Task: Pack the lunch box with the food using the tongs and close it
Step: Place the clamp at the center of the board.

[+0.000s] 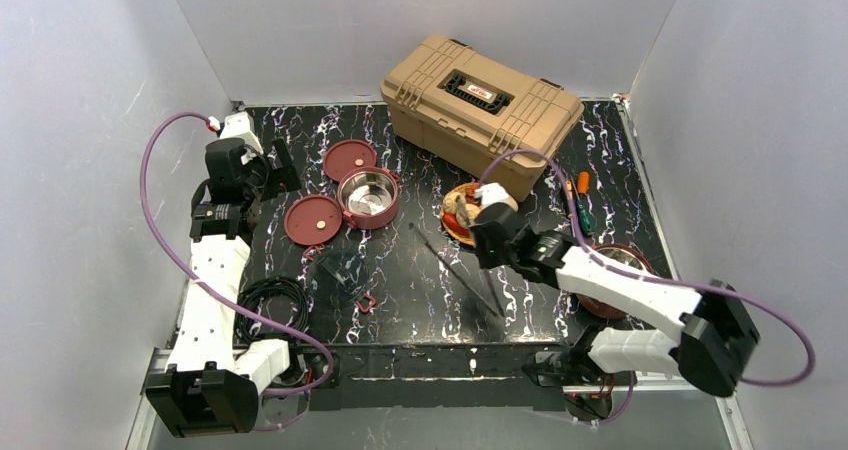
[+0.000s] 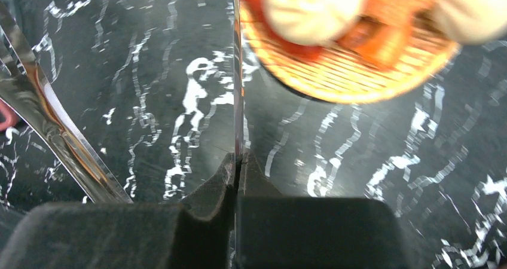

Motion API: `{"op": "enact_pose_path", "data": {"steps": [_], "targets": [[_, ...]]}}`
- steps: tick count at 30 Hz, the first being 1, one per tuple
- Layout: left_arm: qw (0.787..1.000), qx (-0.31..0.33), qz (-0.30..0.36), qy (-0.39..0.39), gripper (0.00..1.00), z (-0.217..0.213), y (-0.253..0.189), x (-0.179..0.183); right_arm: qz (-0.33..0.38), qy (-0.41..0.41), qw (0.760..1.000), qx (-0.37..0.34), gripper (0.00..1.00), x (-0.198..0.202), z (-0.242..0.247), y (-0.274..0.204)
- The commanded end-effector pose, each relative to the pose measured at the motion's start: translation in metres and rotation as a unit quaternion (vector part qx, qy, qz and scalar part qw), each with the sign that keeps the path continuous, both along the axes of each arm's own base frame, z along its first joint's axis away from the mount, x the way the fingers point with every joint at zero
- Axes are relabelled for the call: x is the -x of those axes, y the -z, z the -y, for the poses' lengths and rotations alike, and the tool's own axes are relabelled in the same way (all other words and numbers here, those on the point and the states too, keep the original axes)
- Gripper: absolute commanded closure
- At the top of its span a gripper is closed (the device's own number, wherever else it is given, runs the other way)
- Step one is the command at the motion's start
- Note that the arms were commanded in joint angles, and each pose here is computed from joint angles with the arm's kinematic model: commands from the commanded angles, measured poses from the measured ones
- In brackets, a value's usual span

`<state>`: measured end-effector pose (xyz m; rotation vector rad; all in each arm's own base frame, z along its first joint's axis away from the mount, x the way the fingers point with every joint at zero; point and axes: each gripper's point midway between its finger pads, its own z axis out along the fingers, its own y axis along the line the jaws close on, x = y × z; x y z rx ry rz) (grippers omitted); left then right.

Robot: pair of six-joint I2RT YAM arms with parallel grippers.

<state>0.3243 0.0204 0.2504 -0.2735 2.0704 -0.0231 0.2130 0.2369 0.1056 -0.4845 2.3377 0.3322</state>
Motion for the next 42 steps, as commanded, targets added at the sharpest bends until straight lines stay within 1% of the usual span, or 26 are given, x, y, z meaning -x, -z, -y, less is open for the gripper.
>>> {"op": "enact_pose_path", "data": {"steps": [1, 7, 14, 18, 21, 22, 30, 35, 39, 42], "targets": [[1.000, 0.000, 0.004, 0.005, 0.02, 0.002, -0.003, 0.000, 0.029, -0.077, 0.997, -0.007, 0.99, 0.002, -0.056, -0.003], [1.000, 0.000, 0.005, 0.006, 0.02, 0.002, -0.003, 0.000, 0.000, -0.114, 0.993, 0.024, 0.99, 0.009, -0.084, 0.034], [1.000, 0.000, 0.003, 0.006, 0.02, 0.003, -0.002, -0.001, -0.005, -0.111, 0.992, 0.062, 0.99, 0.004, -0.086, 0.054], [1.000, 0.000, 0.001, 0.007, 0.02, 0.002, -0.001, -0.001, -0.005, -0.108, 0.992, 0.067, 0.80, 0.005, -0.082, 0.056], [1.000, 0.000, -0.002, 0.008, 0.02, 0.003, 0.000, -0.002, -0.006, -0.109, 0.992, 0.066, 0.62, 0.007, -0.079, 0.057], [1.000, 0.000, -0.003, 0.008, 0.02, 0.003, 0.001, -0.002, -0.008, -0.109, 0.992, 0.065, 0.57, 0.009, -0.078, 0.057], [1.000, 0.003, -0.009, 0.010, 0.02, 0.004, 0.004, -0.004, -0.024, -0.144, 0.989, 0.008, 0.23, 0.036, -0.070, 0.048], [1.000, 0.009, -0.011, 0.014, 0.02, 0.006, 0.005, -0.004, -0.035, -0.163, 0.986, -0.003, 0.09, 0.054, -0.060, 0.050], [1.000, 0.011, -0.014, 0.015, 0.02, 0.007, 0.006, -0.005, -0.030, -0.167, 0.986, -0.010, 0.05, 0.063, -0.058, 0.051], [1.000, 0.014, -0.017, 0.016, 0.02, 0.008, 0.007, -0.005, -0.020, -0.163, 0.986, 0.008, 0.05, 0.064, -0.055, 0.055]]}}
